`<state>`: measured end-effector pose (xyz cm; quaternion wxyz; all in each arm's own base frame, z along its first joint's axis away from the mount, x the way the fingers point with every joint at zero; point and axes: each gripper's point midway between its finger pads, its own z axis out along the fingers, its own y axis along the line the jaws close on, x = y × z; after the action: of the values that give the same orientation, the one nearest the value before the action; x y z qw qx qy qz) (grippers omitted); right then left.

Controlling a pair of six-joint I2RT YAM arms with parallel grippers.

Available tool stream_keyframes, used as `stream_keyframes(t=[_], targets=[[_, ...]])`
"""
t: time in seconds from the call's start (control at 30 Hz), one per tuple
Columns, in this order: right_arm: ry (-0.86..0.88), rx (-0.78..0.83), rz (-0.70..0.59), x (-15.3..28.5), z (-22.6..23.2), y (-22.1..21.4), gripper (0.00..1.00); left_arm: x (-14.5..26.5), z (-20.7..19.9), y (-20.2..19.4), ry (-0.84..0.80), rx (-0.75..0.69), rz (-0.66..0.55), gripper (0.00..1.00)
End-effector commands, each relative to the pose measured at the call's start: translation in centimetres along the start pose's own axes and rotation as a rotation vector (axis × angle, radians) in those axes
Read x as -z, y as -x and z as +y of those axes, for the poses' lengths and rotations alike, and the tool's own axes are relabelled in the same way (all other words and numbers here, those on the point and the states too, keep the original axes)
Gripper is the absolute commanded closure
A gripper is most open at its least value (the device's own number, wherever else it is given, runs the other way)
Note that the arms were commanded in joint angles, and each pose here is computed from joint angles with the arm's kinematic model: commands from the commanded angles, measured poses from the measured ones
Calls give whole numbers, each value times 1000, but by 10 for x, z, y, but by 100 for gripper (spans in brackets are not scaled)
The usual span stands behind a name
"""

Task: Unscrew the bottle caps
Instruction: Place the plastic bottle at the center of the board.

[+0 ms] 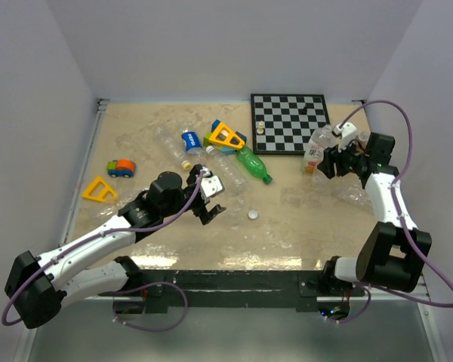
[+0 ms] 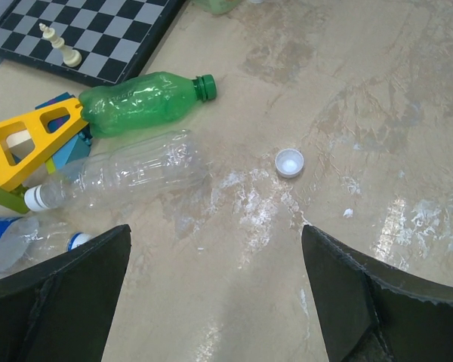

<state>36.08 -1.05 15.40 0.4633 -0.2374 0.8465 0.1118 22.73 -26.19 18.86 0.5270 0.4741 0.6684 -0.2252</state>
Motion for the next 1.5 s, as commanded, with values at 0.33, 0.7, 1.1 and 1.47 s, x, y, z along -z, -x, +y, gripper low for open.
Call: stream_keyframes(t=[0.33, 0.7, 1.1, 1.47], targets=[[109, 80, -23, 26, 22, -6, 44, 0, -2, 8, -22, -9, -19, 0], [129, 37, 81, 13, 17, -39, 33, -2, -4, 5, -35, -5, -14, 0], [155, 71, 62, 29, 21, -31, 20, -3, -7, 4, -53, -4, -12, 0], [68, 116, -13, 53, 9, 5, 11, -8, -19, 3, -122, 10, -22, 0]])
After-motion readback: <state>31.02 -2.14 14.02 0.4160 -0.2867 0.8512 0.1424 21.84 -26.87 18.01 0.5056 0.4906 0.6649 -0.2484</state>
